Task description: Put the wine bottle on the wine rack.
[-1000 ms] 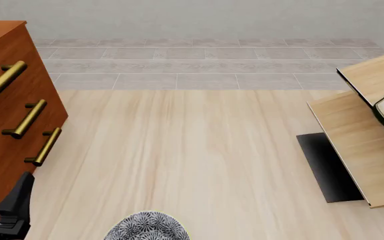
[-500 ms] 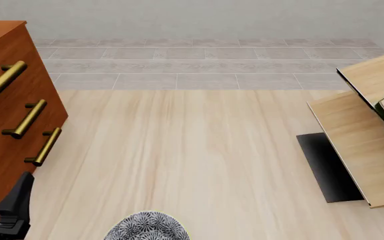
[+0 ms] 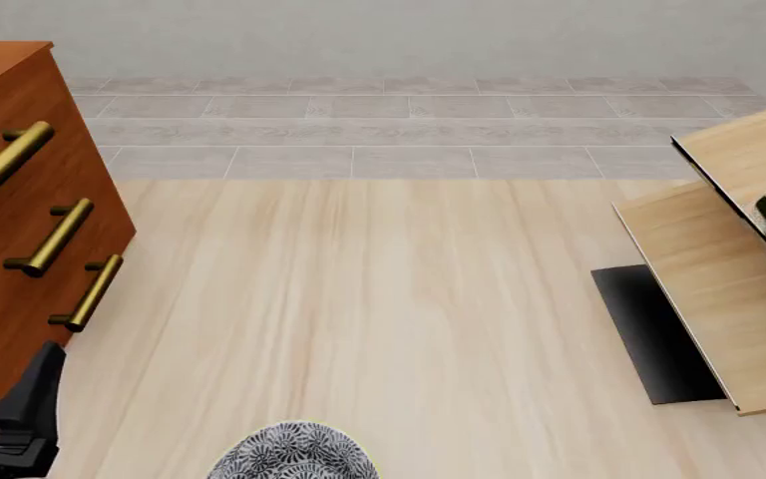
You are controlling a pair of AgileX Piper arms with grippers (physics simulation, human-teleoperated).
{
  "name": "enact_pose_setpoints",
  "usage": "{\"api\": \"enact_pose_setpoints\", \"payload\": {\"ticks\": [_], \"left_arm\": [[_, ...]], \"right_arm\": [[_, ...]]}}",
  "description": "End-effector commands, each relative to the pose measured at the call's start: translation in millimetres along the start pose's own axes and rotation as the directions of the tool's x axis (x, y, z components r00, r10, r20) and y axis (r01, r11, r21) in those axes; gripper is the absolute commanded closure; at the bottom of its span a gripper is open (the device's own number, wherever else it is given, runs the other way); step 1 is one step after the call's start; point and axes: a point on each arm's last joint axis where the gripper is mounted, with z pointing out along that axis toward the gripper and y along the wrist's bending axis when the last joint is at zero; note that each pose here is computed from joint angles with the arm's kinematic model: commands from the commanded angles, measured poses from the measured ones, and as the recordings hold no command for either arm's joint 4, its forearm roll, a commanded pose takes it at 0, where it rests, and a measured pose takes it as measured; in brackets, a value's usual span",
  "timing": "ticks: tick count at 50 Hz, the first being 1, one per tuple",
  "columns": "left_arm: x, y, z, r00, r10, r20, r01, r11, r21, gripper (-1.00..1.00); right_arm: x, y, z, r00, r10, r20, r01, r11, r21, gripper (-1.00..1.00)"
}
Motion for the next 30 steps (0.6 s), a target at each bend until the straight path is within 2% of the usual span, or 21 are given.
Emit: {"api": "enact_pose_setpoints", "payload": {"ticks": [1, 30], "left_arm": [[-0.1, 0.0, 0.0, 1.000, -0.002, 0.001, 0.002, 1.000, 0.000, -1.00], [0.7, 0.3, -0.2, 1.000, 0.003, -0.007, -0.003, 1.000, -0.005, -1.00]], "right_arm": [[21.0, -14.1, 12.9, 0.946, -0.316, -0.072, 0.317, 0.948, -0.001, 1.00], [37.6, -32.4, 32.9, 0.943, -0.316, -0.105, 0.320, 0.947, 0.030, 1.00]]}}
